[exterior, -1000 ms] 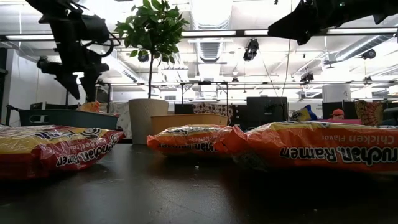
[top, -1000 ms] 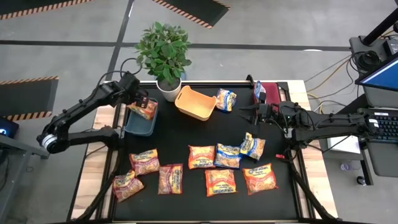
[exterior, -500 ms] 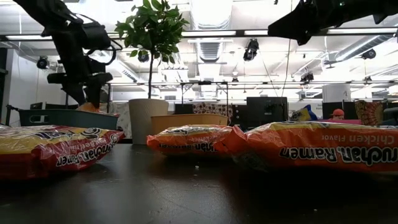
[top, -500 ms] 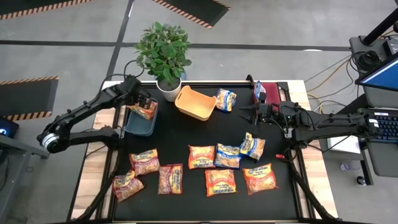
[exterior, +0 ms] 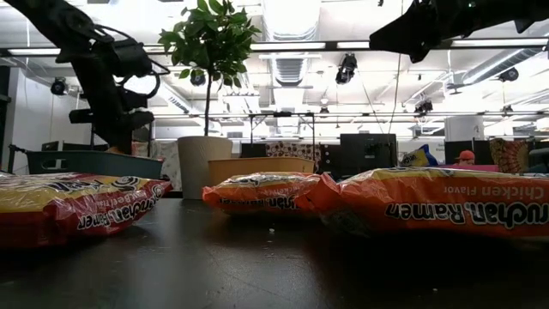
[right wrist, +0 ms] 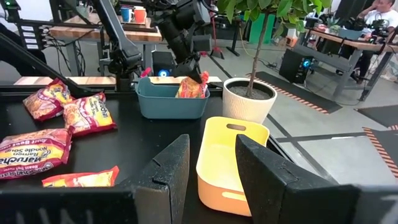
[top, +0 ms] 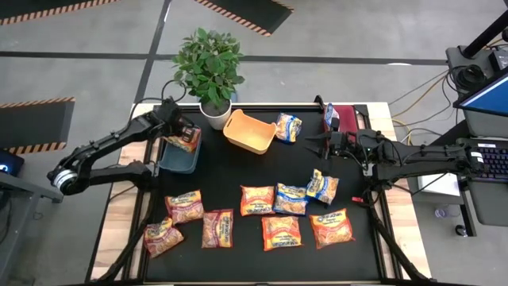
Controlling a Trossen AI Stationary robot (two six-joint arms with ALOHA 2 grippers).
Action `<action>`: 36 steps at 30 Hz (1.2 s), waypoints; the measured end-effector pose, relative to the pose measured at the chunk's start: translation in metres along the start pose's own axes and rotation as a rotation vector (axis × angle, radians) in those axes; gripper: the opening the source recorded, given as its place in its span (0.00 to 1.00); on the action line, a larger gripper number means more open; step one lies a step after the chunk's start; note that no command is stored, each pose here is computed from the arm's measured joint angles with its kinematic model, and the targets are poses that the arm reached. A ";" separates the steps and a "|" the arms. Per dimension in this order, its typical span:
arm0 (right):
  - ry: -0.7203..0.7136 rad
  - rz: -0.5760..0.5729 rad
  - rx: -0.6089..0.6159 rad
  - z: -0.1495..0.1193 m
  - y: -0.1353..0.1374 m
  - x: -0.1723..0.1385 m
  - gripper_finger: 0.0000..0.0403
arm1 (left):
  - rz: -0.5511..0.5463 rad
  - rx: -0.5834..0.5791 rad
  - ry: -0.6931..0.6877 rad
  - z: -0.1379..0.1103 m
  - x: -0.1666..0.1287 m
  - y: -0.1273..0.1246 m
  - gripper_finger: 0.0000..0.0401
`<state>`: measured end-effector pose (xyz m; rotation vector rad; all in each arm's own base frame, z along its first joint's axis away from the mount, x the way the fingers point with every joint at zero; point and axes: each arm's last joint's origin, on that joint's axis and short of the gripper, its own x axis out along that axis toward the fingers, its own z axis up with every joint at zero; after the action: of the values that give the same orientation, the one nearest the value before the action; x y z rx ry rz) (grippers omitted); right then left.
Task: Sort Maruchan noodles
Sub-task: Put the orange noodle pack into the blue bin
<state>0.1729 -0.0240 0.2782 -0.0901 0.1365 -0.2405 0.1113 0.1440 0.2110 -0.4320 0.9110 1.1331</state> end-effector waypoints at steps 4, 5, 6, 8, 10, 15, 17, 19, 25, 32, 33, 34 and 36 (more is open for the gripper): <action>0.000 0.000 0.000 0.000 0.000 0.000 0.30 | -0.007 0.112 -0.041 0.008 -0.009 0.000 0.01; 0.000 0.000 0.001 0.000 0.000 0.000 0.30 | -0.008 0.145 -0.050 0.011 -0.012 0.000 0.01; -0.001 0.000 0.002 0.000 0.000 0.000 0.30 | -0.006 0.184 -0.055 0.013 -0.016 0.001 0.00; -0.001 0.000 0.002 0.000 0.000 0.000 0.30 | -0.006 0.264 -0.079 0.019 -0.023 0.000 0.00; -0.001 -0.001 0.003 0.000 0.000 0.000 0.30 | -0.002 0.355 -0.094 0.022 -0.029 -0.001 0.00; -0.001 -0.001 0.004 0.000 0.000 0.000 0.30 | -0.013 0.359 -0.101 0.027 -0.041 -0.003 0.00; -0.001 -0.001 0.004 0.000 0.000 0.000 0.30 | -0.022 0.309 -0.085 0.025 -0.044 -0.003 0.00; 0.000 -0.001 0.004 0.000 0.000 0.000 0.30 | -0.030 0.245 -0.065 0.022 -0.046 -0.003 0.00; 0.000 -0.001 0.020 0.000 0.000 0.000 0.30 | -0.075 0.168 -0.079 0.014 -0.059 -0.007 0.00; 0.000 0.000 0.128 0.000 0.000 0.000 0.30 | -0.442 0.140 -0.097 0.003 -0.086 -0.021 0.00; 0.000 0.000 0.146 0.000 0.000 0.000 0.30 | -0.483 0.140 -0.098 0.000 -0.088 -0.023 0.00; 0.000 0.000 0.162 0.000 0.000 0.000 0.30 | -0.513 0.140 -0.103 -0.003 -0.091 -0.025 0.00; 0.000 0.000 0.194 0.000 0.000 0.001 0.30 | -0.561 0.142 -0.117 -0.010 -0.094 -0.031 0.00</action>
<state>0.1739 -0.0240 0.2780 0.1030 0.1121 -0.2524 0.1234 0.0699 0.2765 -0.4622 0.6999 0.5707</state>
